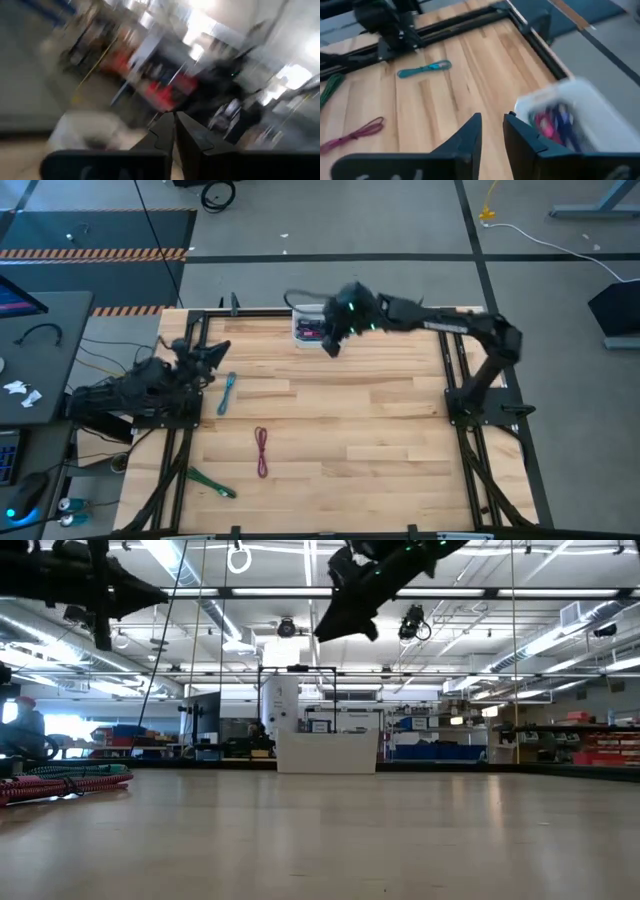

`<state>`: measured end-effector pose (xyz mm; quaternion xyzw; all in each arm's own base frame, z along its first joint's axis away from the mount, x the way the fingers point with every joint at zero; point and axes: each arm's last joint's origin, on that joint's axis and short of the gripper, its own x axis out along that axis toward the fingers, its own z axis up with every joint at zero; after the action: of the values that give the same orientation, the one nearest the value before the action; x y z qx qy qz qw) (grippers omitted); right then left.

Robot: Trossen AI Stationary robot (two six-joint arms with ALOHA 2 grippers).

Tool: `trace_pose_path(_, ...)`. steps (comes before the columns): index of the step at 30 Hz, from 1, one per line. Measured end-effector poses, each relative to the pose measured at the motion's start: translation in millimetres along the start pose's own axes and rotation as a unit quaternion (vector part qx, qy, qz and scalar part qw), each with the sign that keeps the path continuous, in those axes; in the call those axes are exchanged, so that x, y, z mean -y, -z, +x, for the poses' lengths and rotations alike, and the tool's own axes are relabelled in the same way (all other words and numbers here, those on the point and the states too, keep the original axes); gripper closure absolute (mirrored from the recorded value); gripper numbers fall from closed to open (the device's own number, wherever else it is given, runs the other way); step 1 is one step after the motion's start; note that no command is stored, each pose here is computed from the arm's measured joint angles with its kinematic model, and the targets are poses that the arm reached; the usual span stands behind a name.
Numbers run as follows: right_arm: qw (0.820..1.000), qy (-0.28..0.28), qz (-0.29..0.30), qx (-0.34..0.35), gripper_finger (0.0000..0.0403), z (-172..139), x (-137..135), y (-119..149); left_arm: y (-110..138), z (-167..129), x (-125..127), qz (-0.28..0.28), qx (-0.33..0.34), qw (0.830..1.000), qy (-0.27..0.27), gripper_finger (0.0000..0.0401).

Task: Pick and place USB-C Cables
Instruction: Put the light blue charger cable into the white bin

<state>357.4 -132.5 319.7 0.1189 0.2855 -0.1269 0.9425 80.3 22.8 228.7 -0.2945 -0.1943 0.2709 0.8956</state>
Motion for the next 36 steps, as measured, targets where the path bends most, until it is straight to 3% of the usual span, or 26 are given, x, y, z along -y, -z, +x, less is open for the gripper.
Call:
trace_pose_path(4, 0.997, 0.042, 0.068, -0.001, 0.0330, -14, -26, 32, -18, 6, 16, 0.056, -0.147, 0.982, -0.110, 0.0394)
trace_pose_path(7, 0.993, 0.065, 0.094, 0.002, 0.0332, -25, -38, 48, -30, 15, 30, 0.112, -0.244, 0.944, -0.194, 0.0381)
trace_pose_path(11, 0.991, 0.098, 0.089, 0.014, 0.0333, -37, -46, 59, -36, 36, 46, 0.133, -0.354, 0.879, -0.291, 0.0351)
trace_pose_path(15, 0.992, 0.112, 0.063, 0.021, 0.0333, -46, -44, 61, -22, 65, 45, 0.112, -0.461, 0.794, -0.380, 0.0299)
trace_pose_path(22, 0.992, 0.122, 0.008, 0.020, 0.0333, -51, -36, 60, 23, 101, -2, 0.049, -0.575, 0.648, -0.496, 0.0176)
trace_pose_path(25, 0.992, 0.121, -0.012, 0.018, 0.0333, -51, -36, 60, 35, 105, -24, 0.024, -0.610, 0.598, -0.519, 0.0138)
trace_pose_path(28, 0.992, 0.118, -0.038, 0.014, 0.0333, -51, -37, 60, 43, 108, -43, 0.019, -0.621, 0.576, -0.531, 0.0121)
trace_pose_path(36, 0.990, 0.115, -0.080, 0.008, 0.0333, -51, -38, 60, 63, 106, -80, -0.009, -0.613, 0.570, -0.547, 0.0146)
